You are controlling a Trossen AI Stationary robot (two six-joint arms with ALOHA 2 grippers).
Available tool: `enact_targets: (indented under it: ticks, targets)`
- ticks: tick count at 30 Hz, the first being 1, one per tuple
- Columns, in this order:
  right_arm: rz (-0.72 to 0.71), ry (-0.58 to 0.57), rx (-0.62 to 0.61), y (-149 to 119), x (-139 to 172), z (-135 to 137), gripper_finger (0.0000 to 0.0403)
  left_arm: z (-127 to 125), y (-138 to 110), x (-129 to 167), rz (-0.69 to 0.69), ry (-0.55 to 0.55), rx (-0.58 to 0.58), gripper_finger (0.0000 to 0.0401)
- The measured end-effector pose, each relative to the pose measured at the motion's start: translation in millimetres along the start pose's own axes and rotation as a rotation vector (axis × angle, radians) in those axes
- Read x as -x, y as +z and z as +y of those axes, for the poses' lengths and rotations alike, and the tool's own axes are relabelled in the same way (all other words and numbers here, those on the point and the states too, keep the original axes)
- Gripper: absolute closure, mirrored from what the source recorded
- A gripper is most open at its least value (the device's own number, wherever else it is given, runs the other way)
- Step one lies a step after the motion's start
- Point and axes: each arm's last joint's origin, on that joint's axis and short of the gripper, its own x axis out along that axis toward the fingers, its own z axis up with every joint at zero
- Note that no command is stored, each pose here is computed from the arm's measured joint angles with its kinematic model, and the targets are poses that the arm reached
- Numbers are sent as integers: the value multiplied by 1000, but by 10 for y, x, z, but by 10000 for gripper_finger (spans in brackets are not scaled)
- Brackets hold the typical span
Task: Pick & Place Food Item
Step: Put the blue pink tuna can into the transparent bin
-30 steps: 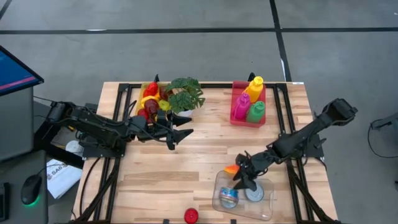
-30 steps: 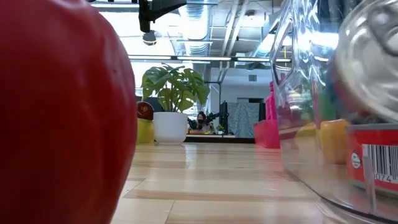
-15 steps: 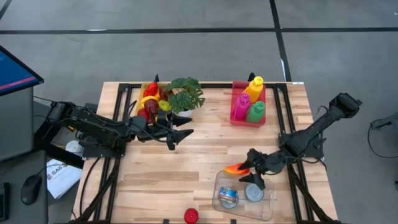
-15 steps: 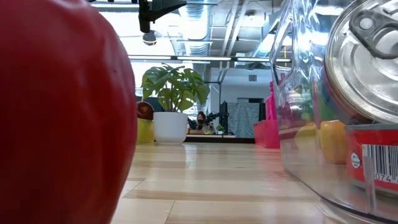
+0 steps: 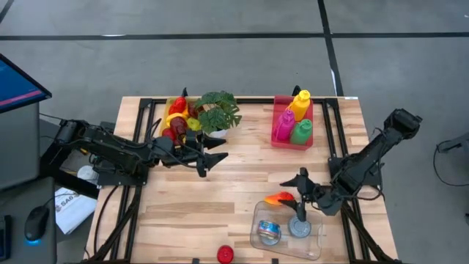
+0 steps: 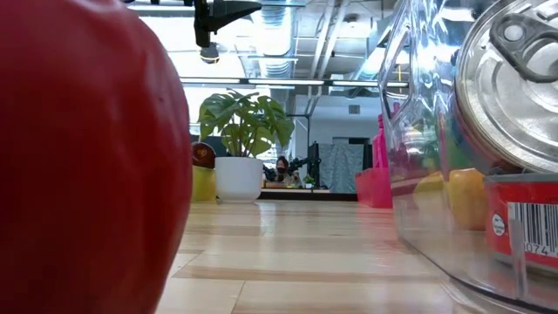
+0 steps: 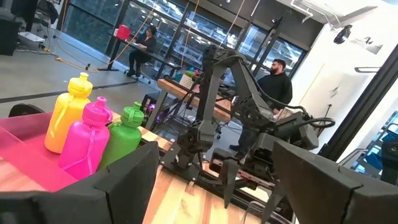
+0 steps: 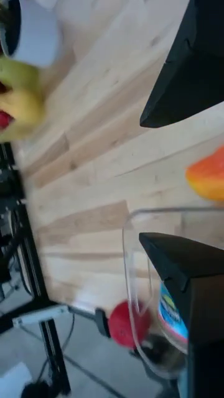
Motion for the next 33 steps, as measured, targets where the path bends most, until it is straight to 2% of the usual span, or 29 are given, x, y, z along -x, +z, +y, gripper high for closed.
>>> enact_targets:
  ticks: [11,17,33]
  targets:
    - [-38,-1,-30,34,-1,17,118,0,0,0,0,0,0,96]
    - [-83,-48,-11,36,20,20,118,-1,0,0,-1,0,0,96]
    - [-149,-22,-43,33,127,124,118,-1,0,0,-1,0,0,96]
